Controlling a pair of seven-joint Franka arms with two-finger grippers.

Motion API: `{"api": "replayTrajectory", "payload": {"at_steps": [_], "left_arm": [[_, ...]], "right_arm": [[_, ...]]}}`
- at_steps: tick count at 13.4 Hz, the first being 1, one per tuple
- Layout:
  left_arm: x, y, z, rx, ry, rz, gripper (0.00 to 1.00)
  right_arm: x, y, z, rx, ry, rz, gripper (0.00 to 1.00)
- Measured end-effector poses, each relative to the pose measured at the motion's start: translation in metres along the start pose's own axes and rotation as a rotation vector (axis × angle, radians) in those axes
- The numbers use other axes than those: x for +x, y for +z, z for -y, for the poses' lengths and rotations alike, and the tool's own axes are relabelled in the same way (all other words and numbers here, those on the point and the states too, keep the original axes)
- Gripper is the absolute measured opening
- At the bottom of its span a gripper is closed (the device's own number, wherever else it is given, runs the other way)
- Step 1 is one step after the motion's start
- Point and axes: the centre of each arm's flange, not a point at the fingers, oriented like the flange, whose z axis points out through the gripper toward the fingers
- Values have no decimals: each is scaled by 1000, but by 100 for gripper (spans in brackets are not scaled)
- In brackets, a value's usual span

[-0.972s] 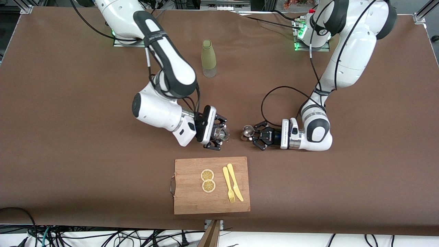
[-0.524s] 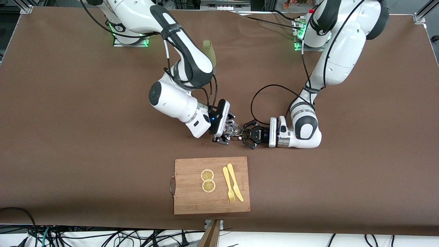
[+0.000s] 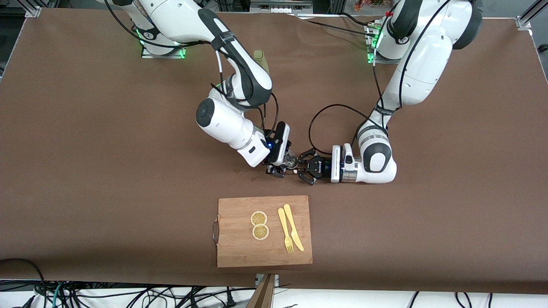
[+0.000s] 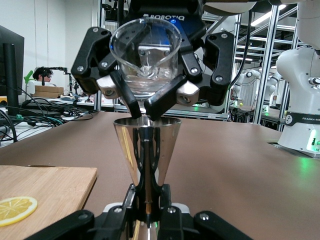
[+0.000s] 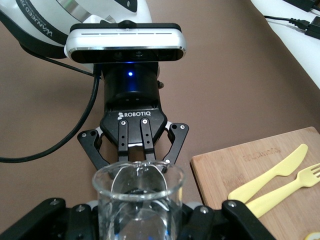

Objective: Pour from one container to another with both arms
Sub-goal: 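Tilt the glass cup with the right gripper to pour into the jigger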

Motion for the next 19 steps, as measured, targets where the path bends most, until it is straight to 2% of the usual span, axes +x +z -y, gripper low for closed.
{"api": "replayTrajectory", "payload": {"at_steps": [6, 14, 19], "left_arm": [[0, 0, 0, 1, 2, 2, 21], [0, 0, 0, 1, 3, 2, 21], [0, 0, 0, 1, 4, 2, 21]], "right_arm": [[-2, -15, -8, -21, -32, 33, 12], [7, -13, 6, -47, -86, 162, 12], [14, -10, 15, -59, -122, 197, 12]]}}
